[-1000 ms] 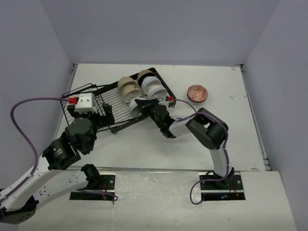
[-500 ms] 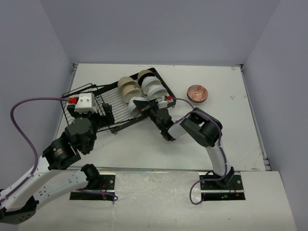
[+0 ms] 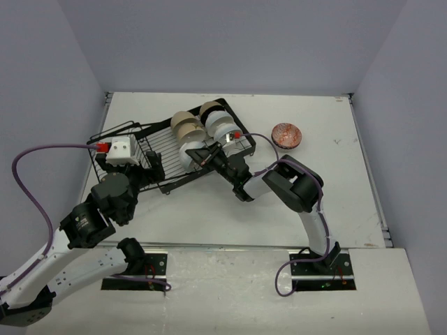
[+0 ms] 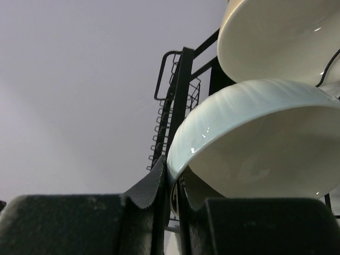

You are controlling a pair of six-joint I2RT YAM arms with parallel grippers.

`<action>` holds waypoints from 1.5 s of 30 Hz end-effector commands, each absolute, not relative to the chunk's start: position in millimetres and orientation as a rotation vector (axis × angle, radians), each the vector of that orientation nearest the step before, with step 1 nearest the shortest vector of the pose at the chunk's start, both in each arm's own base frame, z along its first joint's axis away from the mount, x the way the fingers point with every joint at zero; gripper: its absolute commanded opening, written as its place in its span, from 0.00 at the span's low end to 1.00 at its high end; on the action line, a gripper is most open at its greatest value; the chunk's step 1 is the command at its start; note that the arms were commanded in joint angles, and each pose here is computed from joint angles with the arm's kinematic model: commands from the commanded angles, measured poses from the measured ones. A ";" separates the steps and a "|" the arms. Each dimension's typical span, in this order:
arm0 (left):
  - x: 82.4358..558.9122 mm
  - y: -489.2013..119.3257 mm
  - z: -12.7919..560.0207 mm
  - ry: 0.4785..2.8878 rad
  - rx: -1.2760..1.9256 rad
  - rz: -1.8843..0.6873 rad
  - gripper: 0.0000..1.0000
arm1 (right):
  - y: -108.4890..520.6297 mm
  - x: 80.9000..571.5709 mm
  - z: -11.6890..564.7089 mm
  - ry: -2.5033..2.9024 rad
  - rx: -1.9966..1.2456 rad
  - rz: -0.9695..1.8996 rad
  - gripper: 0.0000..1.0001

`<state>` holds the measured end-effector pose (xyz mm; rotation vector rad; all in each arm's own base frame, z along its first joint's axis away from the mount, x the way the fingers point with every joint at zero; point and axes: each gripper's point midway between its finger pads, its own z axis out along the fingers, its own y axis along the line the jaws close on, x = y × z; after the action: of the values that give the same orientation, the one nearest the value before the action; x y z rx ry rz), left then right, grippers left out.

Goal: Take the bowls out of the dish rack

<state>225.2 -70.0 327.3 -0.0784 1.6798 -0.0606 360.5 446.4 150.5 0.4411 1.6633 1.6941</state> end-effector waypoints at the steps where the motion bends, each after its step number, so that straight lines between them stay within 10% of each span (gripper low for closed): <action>1: 227.4 -70.5 335.5 1.646 -0.092 -0.078 1.00 | 427.5 324.4 298.6 1.145 0.151 1.922 0.00; 18: 225.8 -65.5 337.4 1.630 -0.117 -0.078 1.00 | 363.8 278.0 382.4 1.261 -0.391 1.629 0.00; 28: 228.3 -65.1 338.0 1.648 -0.122 -0.062 1.00 | 183.4 271.7 203.5 2.404 -0.352 0.118 0.00; 45: 229.3 -67.4 332.8 1.661 -0.106 -0.056 1.00 | 138.5 301.9 80.0 2.691 -0.343 -0.241 0.00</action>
<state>230.2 -71.3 324.1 -0.0830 1.6869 -0.0457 269.8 140.5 66.6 -0.3666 2.7745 -0.2204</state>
